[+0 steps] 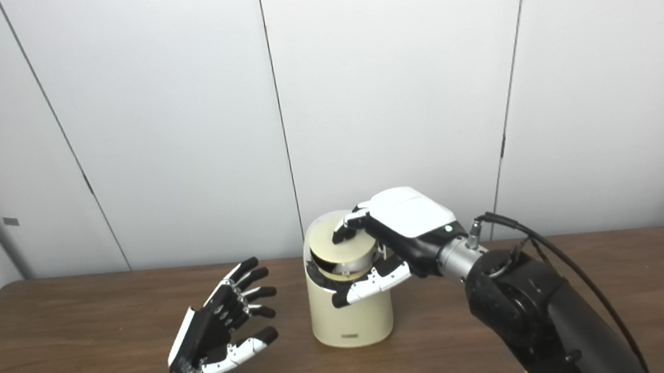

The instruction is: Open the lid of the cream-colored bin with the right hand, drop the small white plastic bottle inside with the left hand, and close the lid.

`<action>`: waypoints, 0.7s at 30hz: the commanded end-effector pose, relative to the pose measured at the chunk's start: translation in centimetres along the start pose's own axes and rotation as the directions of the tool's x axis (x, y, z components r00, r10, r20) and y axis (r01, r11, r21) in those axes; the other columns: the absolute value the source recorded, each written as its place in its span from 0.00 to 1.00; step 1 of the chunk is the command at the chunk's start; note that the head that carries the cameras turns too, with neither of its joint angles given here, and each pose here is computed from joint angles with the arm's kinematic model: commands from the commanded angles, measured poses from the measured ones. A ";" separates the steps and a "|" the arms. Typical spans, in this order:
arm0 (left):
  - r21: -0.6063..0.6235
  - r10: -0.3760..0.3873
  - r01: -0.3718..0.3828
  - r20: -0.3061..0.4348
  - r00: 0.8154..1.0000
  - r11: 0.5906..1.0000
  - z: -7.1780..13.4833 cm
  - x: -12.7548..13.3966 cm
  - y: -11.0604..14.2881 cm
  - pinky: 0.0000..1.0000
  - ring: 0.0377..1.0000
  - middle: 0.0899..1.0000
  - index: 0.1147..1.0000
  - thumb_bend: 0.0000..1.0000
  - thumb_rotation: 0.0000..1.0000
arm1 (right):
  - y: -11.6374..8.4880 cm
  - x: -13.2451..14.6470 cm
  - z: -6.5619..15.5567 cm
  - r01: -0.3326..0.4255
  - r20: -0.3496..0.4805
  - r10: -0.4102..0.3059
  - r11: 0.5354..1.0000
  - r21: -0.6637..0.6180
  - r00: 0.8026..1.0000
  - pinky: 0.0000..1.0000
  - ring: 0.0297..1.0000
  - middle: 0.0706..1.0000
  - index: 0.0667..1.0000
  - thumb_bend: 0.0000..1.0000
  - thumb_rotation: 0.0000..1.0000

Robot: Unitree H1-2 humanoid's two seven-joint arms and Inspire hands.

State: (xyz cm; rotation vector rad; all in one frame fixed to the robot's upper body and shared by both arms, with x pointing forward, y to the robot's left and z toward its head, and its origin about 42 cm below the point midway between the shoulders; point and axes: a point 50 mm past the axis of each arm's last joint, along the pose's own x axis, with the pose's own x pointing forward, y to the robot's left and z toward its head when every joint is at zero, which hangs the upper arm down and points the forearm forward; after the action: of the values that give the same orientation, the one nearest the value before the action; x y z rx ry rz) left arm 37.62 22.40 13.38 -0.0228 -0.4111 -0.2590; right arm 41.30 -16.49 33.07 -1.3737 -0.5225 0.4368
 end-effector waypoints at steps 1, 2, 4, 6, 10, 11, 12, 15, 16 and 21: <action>-0.017 0.010 -0.010 0.012 1.000 1.000 0.0 -0.2 -0.6 0.62 0.75 0.85 0.90 0.72 0.12 | -2.2 0.2 1.1 0.065 0.052 -0.063 0.997 -0.029 0.997 0.87 0.87 0.71 0.69 0.72 0.75; -0.014 0.011 -0.011 0.010 1.000 1.000 0.0 -0.2 -0.5 0.62 0.75 0.85 0.90 0.72 0.12 | -2.3 0.1 1.1 0.066 0.055 -0.064 0.997 -0.029 0.996 0.87 0.87 0.71 0.69 0.72 0.75; -0.012 0.015 -0.015 0.011 1.000 1.000 0.1 -0.2 -0.4 0.62 0.76 0.86 0.91 0.73 0.13 | -2.3 0.0 1.2 0.065 0.058 -0.063 0.997 -0.032 0.996 0.87 0.87 0.71 0.70 0.72 0.75; -0.010 0.024 -0.024 0.013 1.000 1.000 0.1 -0.1 -0.2 0.63 0.76 0.86 0.91 0.74 0.13 | -2.3 -0.1 1.3 0.063 0.060 -0.061 0.997 -0.032 0.996 0.87 0.87 0.71 0.70 0.72 0.76; -0.003 0.034 -0.033 0.017 0.999 0.999 0.1 0.0 -0.1 0.62 0.75 0.85 0.90 0.75 0.15 | -2.3 -0.3 1.5 0.062 0.066 -0.059 0.997 -0.040 0.996 0.87 0.87 0.71 0.70 0.73 0.76; -0.006 0.033 -0.033 0.017 0.999 0.999 0.1 0.0 -0.1 0.61 0.75 0.85 0.90 0.75 0.15 | -2.3 -0.4 1.6 0.060 0.067 -0.057 0.997 -0.041 0.996 0.87 0.87 0.71 0.70 0.73 0.76; -0.012 0.033 -0.033 0.016 0.999 0.999 0.1 0.0 -0.1 0.62 0.75 0.85 0.90 0.75 0.15 | -2.3 -0.5 1.7 0.056 0.067 -0.053 0.998 -0.040 0.996 0.87 0.87 0.71 0.70 0.73 0.76; -0.015 0.032 -0.032 0.014 0.999 0.999 0.2 0.0 -0.1 0.61 0.75 0.85 0.89 0.75 0.14 | -2.3 -0.6 1.9 0.047 0.068 -0.044 0.998 -0.042 0.997 0.89 0.88 0.72 0.70 0.72 0.76; -0.014 0.031 -0.030 0.014 0.999 0.999 0.2 0.0 -0.1 0.62 0.75 0.85 0.90 0.75 0.14 | -2.3 -0.7 1.9 0.046 0.069 -0.043 0.998 -0.043 0.997 0.89 0.88 0.72 0.70 0.72 0.76; -0.022 0.034 -0.033 0.015 0.999 0.999 0.2 0.0 -0.1 0.62 0.75 0.84 0.90 0.75 0.14 | -2.1 -0.7 2.0 0.033 0.069 -0.030 0.998 -0.052 0.997 0.89 0.87 0.71 0.70 0.72 0.77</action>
State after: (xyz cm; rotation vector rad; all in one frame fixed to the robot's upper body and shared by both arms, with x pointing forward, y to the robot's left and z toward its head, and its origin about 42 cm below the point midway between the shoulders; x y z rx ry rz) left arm 37.65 22.57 13.40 -0.0268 -0.4101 -0.2383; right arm 39.80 -15.99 33.29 -1.3925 -0.5397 0.4798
